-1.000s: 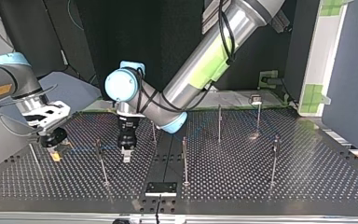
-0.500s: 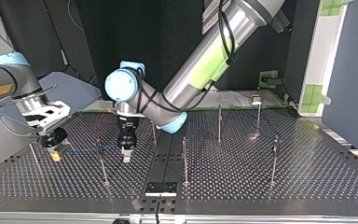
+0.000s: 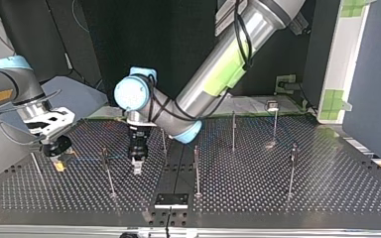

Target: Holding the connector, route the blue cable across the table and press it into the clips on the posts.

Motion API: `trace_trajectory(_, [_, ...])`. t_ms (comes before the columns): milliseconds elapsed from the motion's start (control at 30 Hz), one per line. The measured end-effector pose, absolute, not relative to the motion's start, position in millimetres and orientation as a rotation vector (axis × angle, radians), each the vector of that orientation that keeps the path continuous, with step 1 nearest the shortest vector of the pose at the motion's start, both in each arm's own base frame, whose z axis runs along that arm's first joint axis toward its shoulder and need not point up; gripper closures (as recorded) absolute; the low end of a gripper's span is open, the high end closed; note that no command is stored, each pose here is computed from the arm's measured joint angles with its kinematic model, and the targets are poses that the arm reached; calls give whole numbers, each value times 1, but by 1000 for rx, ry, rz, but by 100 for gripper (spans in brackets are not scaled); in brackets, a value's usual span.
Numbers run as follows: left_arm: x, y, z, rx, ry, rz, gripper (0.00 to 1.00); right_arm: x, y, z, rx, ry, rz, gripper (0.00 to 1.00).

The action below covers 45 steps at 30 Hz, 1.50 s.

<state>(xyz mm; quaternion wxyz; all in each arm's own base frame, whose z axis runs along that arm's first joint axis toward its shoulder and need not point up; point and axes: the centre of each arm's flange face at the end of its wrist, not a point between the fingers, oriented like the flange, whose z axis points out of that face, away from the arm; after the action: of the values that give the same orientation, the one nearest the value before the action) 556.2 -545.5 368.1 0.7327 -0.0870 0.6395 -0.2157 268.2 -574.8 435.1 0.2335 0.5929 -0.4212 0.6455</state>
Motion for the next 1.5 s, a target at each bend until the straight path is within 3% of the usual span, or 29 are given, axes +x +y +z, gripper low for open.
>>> trace_trajectory(1500, [561,-539,367,-192,1424,-456,0,268,-575,435,1628,-1157,1772,100])
